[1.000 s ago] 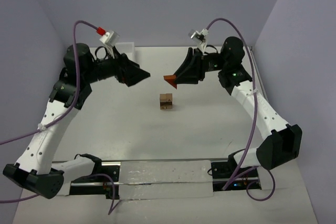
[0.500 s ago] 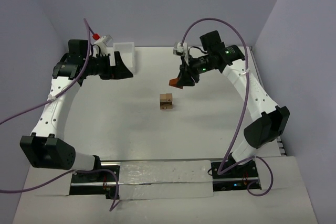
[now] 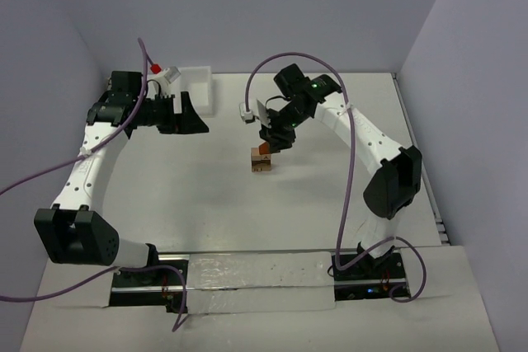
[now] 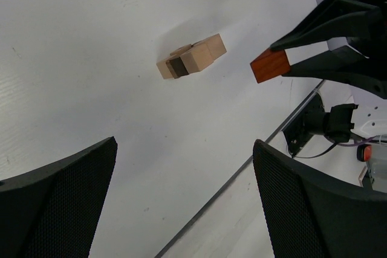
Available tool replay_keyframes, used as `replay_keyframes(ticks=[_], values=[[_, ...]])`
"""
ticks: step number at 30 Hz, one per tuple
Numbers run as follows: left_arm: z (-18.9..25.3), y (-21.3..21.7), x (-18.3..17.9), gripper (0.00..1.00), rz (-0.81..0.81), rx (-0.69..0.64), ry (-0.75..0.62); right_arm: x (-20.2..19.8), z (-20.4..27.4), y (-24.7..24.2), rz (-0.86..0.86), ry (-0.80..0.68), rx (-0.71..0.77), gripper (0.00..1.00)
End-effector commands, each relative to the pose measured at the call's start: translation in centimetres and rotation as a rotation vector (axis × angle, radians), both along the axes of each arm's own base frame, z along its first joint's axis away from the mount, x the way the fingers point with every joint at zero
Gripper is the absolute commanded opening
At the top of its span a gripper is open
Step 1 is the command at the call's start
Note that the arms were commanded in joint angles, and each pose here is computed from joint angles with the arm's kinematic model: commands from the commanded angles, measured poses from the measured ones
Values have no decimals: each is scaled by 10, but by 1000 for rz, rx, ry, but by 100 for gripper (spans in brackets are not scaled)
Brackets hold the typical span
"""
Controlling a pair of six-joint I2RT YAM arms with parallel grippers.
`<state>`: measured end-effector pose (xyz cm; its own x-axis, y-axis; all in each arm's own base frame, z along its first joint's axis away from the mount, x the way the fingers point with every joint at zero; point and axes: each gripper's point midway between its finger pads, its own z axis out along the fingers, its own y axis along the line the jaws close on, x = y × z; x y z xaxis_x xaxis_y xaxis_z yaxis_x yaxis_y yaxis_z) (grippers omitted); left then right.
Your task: Build the wood block tower
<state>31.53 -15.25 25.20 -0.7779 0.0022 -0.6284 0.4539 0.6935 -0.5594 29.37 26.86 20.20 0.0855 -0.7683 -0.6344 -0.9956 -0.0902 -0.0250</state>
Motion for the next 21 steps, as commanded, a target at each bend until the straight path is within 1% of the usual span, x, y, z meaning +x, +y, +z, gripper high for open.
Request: replay_keyframes(ticks=[1,5,21], values=[[9,-4,0,99,-47,-35,-48,10,13,10,54,-36,25,5],[10,-4,3,99,-50,-30,-52,14,6,17,56,-28,41,5],[9,-8,9,99,-66,-52,-33,28,-21,27,49,-10,31,10]])
